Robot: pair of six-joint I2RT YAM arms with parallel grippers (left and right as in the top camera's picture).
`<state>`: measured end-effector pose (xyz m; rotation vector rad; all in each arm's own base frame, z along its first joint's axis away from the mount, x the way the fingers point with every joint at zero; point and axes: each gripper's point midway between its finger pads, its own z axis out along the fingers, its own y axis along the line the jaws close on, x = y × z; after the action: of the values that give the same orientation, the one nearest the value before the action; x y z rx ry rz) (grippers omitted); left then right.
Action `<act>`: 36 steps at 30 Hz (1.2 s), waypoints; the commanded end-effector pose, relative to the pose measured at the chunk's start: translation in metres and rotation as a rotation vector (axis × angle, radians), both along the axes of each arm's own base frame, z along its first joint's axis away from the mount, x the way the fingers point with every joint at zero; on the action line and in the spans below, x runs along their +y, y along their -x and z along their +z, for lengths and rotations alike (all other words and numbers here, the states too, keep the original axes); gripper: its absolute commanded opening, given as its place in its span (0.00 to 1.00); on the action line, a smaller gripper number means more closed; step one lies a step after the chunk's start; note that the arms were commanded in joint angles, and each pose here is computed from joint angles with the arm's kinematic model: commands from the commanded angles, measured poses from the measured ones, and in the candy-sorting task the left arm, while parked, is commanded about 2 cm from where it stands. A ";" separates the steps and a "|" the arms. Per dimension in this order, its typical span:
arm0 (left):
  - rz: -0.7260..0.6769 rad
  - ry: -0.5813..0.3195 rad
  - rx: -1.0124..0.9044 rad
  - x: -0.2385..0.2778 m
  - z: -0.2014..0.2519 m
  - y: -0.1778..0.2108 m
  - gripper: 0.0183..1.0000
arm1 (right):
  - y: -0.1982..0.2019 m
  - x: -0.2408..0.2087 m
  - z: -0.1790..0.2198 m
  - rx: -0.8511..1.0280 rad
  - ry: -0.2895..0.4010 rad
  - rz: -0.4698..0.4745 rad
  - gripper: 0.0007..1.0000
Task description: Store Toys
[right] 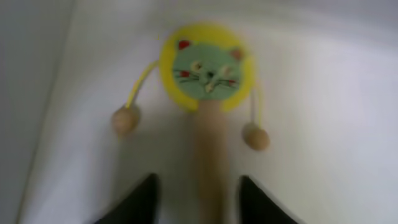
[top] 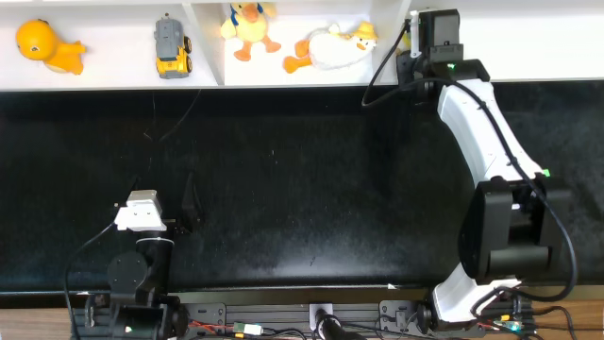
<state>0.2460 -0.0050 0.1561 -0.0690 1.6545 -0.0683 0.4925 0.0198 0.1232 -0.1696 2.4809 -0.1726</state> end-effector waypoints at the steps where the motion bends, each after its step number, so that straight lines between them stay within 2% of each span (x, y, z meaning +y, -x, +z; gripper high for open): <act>1: -0.009 0.008 -0.008 -0.002 0.001 0.000 1.00 | -0.009 0.004 0.011 -0.030 -0.024 -0.006 0.85; 4: -0.009 0.008 -0.008 -0.002 0.001 0.000 1.00 | 0.000 0.004 0.012 -0.004 -0.033 -0.021 0.91; 9: -0.009 0.008 -0.008 -0.002 0.001 0.000 1.00 | 0.038 -0.001 0.020 0.040 -0.012 -0.032 0.95; 12: -0.009 0.008 -0.008 -0.002 0.001 0.000 1.00 | 0.075 -0.010 0.023 0.035 0.017 -0.069 1.00; 15: -0.009 0.008 -0.008 -0.002 0.001 0.000 1.00 | 0.122 -0.022 0.024 0.021 0.027 -0.122 0.99; 18: -0.009 0.008 -0.008 -0.002 0.001 0.000 1.00 | 0.167 -0.026 0.025 0.032 0.029 -0.120 1.00; 23: -0.009 0.008 -0.008 -0.002 0.001 0.000 1.00 | 0.217 -0.030 0.025 0.076 0.027 -0.115 1.00; 27: -0.009 0.008 -0.008 -0.002 0.001 0.000 1.00 | 0.232 -0.032 0.026 0.099 0.031 -0.115 0.99; 32: -0.009 0.008 -0.008 -0.002 0.001 0.000 1.00 | 0.226 -0.031 0.026 0.087 0.029 -0.115 1.00; 34: -0.009 0.008 -0.008 -0.002 0.001 0.000 1.00 | 0.219 -0.026 0.027 0.064 0.000 -0.108 1.00; 36: -0.009 0.008 -0.008 -0.002 0.001 0.000 1.00 | 0.219 -0.028 0.025 0.076 0.001 -0.115 1.00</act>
<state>0.2460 -0.0050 0.1561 -0.0690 1.6545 -0.0683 0.2739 -0.0081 0.1518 -0.0581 2.5548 -0.2363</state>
